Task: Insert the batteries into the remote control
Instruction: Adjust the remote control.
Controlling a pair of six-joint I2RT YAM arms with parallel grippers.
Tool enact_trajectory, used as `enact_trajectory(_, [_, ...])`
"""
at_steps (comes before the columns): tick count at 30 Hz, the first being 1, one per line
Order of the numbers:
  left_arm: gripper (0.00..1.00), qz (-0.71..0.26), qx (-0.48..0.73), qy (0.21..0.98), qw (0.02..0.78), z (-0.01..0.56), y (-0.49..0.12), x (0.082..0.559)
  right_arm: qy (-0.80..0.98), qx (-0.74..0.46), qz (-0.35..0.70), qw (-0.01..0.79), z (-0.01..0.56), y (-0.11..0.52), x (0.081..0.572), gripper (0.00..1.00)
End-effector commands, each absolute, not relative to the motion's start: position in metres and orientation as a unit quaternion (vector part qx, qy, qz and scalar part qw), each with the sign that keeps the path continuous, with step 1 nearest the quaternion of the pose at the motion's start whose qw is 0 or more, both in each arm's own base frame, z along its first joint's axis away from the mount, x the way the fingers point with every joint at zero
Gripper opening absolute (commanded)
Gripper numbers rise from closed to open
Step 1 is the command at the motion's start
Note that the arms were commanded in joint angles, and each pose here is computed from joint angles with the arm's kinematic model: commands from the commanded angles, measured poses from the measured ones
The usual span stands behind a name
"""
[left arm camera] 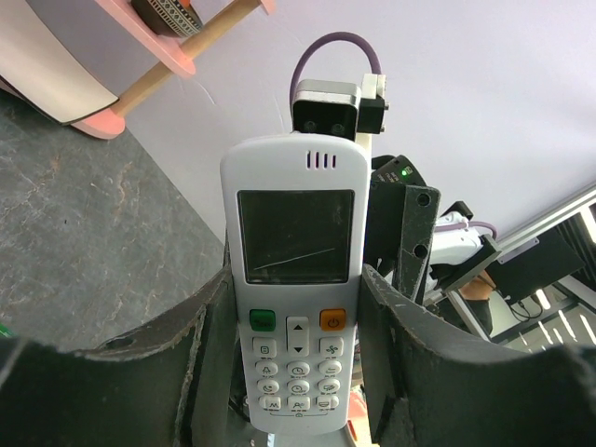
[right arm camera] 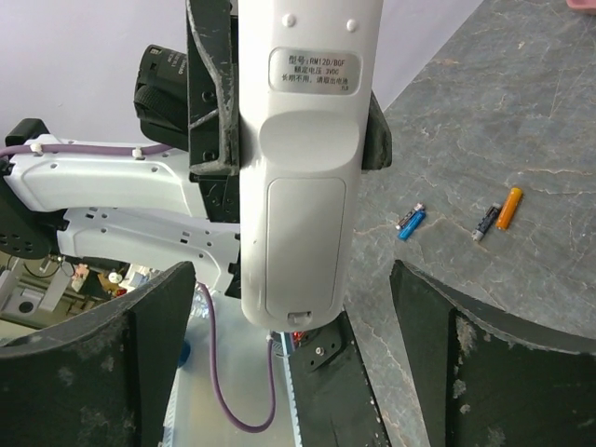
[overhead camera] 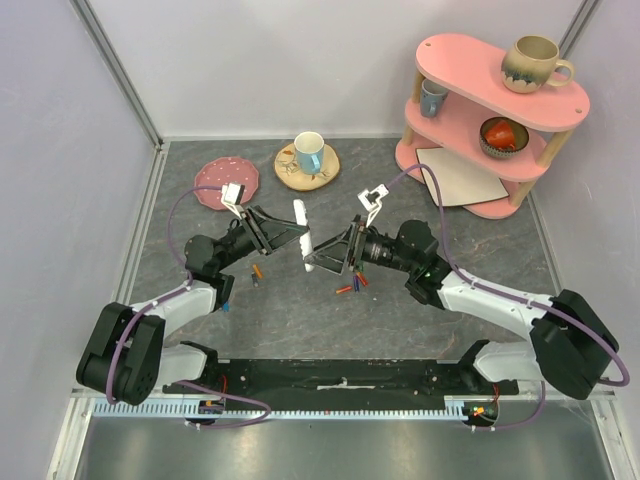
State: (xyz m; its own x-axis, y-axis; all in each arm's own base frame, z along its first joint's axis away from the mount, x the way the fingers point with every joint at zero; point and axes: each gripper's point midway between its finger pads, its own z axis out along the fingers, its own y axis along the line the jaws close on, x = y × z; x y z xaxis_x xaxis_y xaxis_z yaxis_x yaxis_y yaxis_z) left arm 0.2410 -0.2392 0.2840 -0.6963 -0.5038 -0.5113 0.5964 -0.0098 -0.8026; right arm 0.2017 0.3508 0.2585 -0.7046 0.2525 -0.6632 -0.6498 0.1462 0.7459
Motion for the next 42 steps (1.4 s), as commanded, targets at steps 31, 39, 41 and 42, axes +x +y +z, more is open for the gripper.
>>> enact_trajectory(31, [0.58,-0.705,0.041,0.583,0.402,0.298,-0.224,0.25,0.672,-0.251,0.581,0.385,0.275,0.355,0.192,0.36])
enact_trajectory(39, [0.99,-0.656,-0.014,0.629,0.416,0.285,-0.208,0.274,0.754,-0.299,0.431,0.396,0.244,0.322,0.202,0.36])
enact_trajectory(41, [0.99,-0.643,-0.003,0.628,0.438,0.29,-0.206,0.272,0.77,-0.291,0.384,0.419,0.243,0.314,0.214,0.36])
enact_trajectory(42, [0.99,-0.633,-0.01,0.637,0.439,0.289,-0.206,0.273,0.783,-0.295,0.351,0.42,0.235,0.307,0.218,0.36])
